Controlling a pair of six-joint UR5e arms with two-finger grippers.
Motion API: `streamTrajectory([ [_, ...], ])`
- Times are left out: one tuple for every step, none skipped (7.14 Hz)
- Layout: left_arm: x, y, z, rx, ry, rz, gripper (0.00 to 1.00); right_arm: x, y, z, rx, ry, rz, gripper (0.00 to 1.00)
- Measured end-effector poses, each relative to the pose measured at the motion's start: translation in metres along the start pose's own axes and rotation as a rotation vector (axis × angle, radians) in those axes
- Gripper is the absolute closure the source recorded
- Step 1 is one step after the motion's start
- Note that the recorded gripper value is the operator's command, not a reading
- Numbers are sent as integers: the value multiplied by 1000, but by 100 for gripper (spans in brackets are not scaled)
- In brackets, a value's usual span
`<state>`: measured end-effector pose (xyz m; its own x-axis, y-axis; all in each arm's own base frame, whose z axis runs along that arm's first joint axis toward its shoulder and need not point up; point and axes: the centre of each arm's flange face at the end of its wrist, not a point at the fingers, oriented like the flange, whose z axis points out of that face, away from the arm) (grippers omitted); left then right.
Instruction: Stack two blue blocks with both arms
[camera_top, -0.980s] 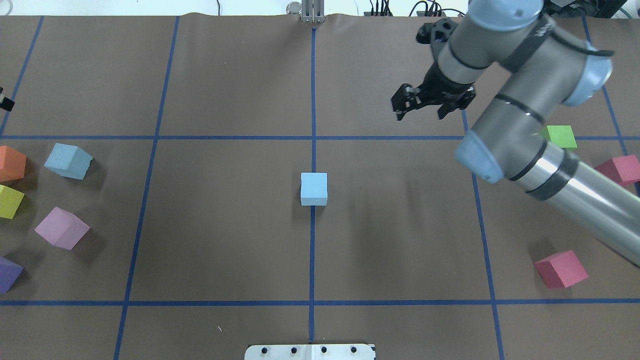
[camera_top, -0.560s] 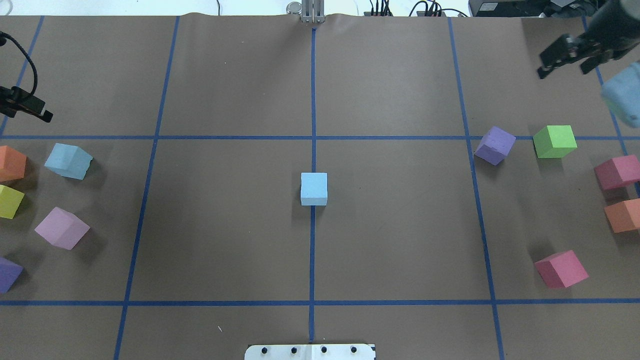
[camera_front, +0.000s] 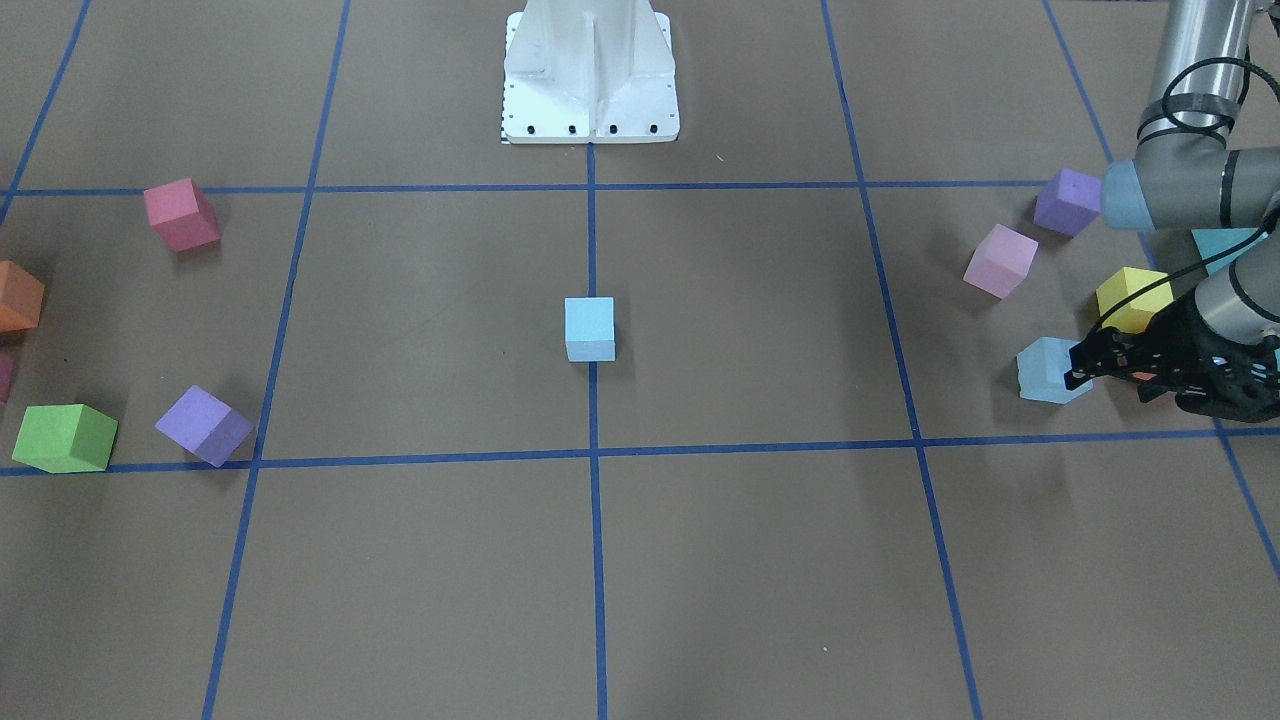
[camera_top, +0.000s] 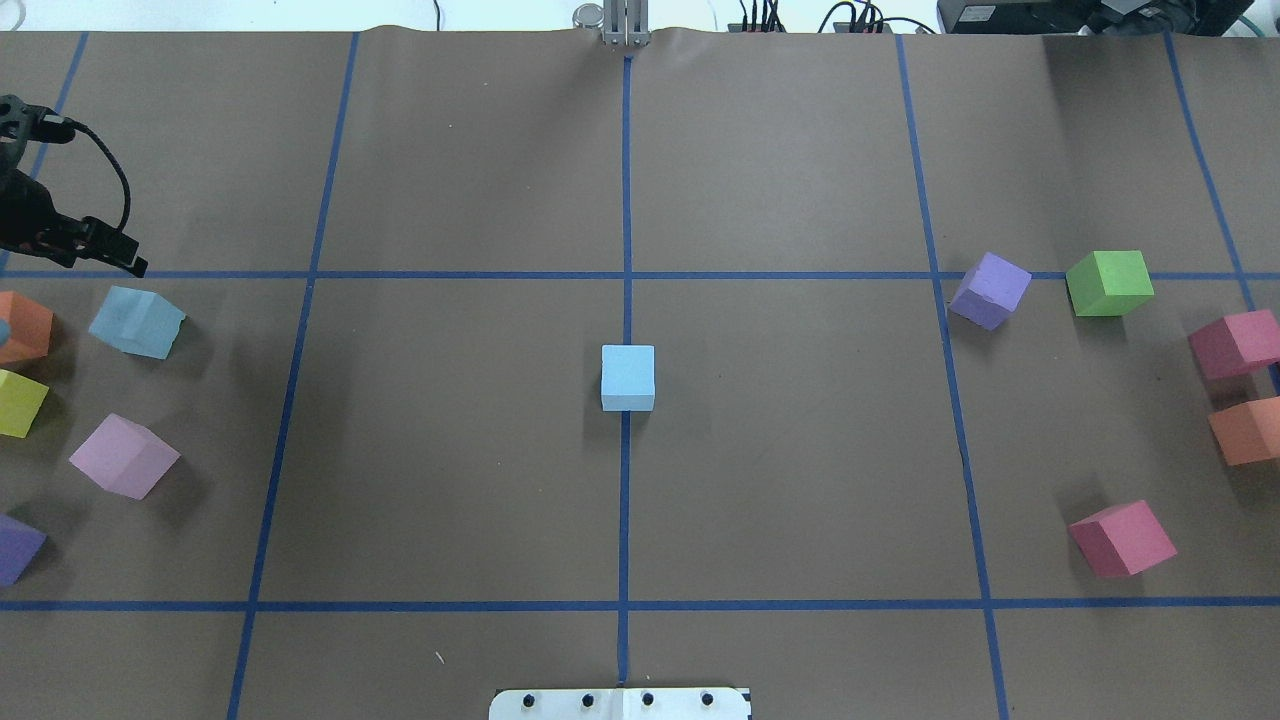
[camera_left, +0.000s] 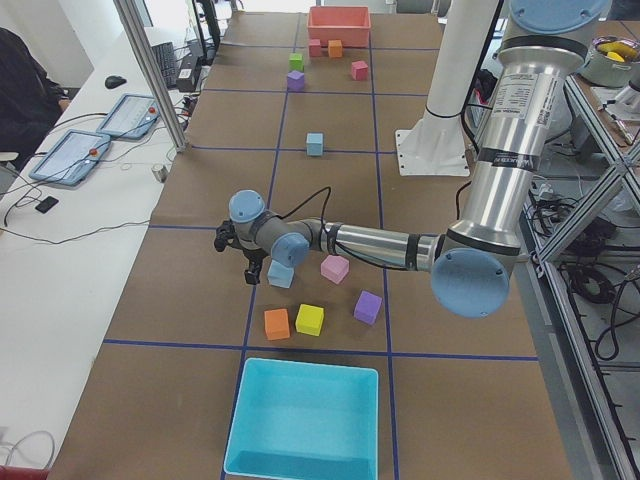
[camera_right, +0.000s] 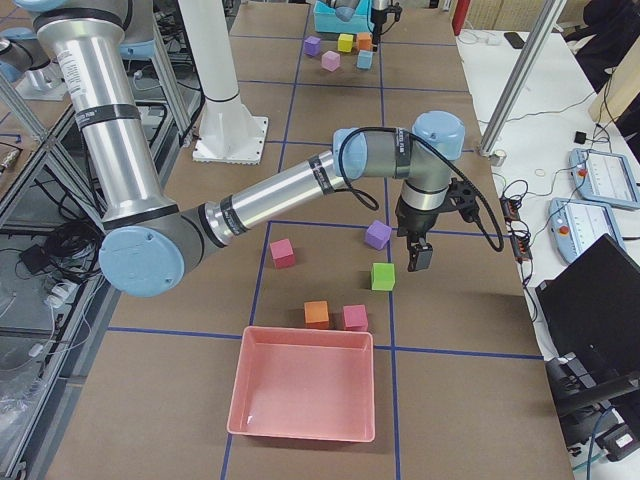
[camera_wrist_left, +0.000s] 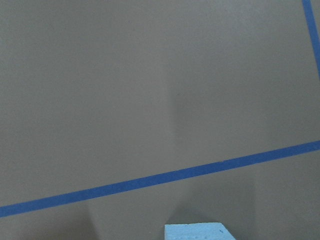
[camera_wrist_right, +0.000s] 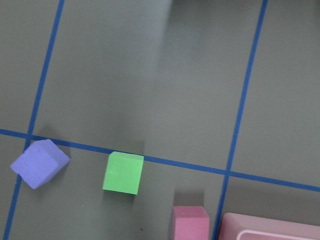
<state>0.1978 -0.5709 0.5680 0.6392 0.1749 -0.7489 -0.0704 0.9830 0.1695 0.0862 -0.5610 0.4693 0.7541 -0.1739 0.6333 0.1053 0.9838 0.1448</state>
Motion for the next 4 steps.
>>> streamTrajectory([
  [9,3,9,-3,2,-10,2,17,12,-3,0,2,8,0],
  [16,7,18,1,0,-11,2,26,19,-5,3,4,16,0],
  [20,11,26,3,-6,-13,2,30,21,-6,4,5,20,0],
  [23,14,32,1,-10,-15,2,32,22,-6,4,6,22,0],
])
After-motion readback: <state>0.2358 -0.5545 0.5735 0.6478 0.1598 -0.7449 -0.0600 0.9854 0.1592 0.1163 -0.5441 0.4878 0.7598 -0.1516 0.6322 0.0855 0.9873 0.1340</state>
